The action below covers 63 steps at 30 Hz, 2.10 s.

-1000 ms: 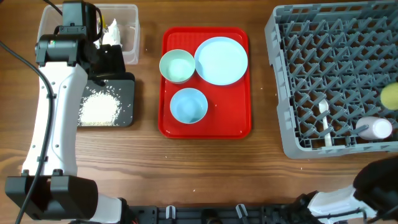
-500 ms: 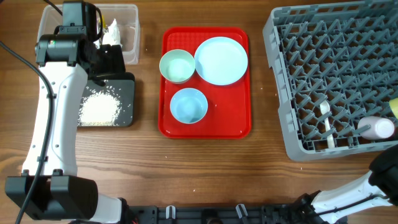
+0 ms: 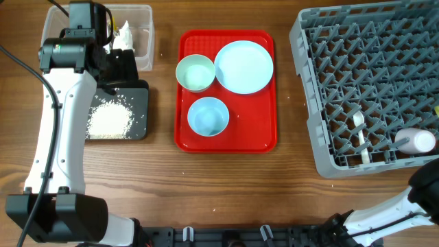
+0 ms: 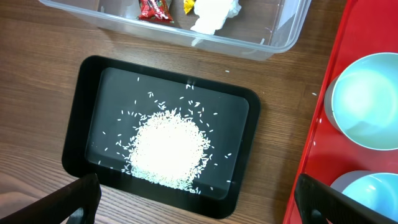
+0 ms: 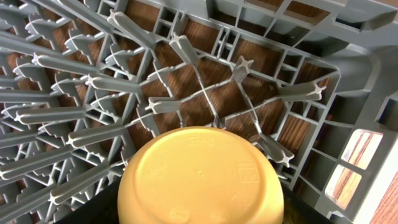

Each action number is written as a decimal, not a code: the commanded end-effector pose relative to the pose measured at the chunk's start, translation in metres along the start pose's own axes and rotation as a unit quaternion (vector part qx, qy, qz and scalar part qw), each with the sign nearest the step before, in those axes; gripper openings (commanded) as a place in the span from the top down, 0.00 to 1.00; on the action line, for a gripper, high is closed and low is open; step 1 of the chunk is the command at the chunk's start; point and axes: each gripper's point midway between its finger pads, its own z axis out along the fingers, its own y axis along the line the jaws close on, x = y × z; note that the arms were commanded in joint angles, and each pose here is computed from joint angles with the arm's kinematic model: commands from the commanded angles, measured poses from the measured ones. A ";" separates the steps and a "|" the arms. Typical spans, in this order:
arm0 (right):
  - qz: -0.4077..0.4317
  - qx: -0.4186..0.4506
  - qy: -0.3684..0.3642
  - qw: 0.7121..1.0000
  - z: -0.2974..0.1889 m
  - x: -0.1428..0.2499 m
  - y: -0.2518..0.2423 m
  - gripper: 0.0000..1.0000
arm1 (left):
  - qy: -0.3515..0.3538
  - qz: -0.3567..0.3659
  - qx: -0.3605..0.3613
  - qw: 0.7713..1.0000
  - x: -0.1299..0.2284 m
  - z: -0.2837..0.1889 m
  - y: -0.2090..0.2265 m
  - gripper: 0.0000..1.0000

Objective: Sort waste into correct bins and load items into the dishwasher rack
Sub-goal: 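Place the yellow cup upside down in the rack's right side, then move the right gripper back to the light blue bowl on the red tray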

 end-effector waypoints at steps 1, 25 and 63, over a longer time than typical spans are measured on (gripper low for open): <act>-0.004 -0.012 0.036 0.999 0.014 0.016 0.009 0.82 | 0.000 -0.006 -0.006 1.000 0.000 0.001 0.003 0.00; -0.040 0.030 -0.041 0.998 0.010 -0.005 0.003 0.83 | 0.000 -0.006 -0.006 1.000 0.000 0.001 0.003 0.00; -0.119 -0.061 0.004 0.991 -0.053 0.060 0.073 0.82 | 0.000 -0.006 -0.006 1.000 0.000 0.001 0.003 0.00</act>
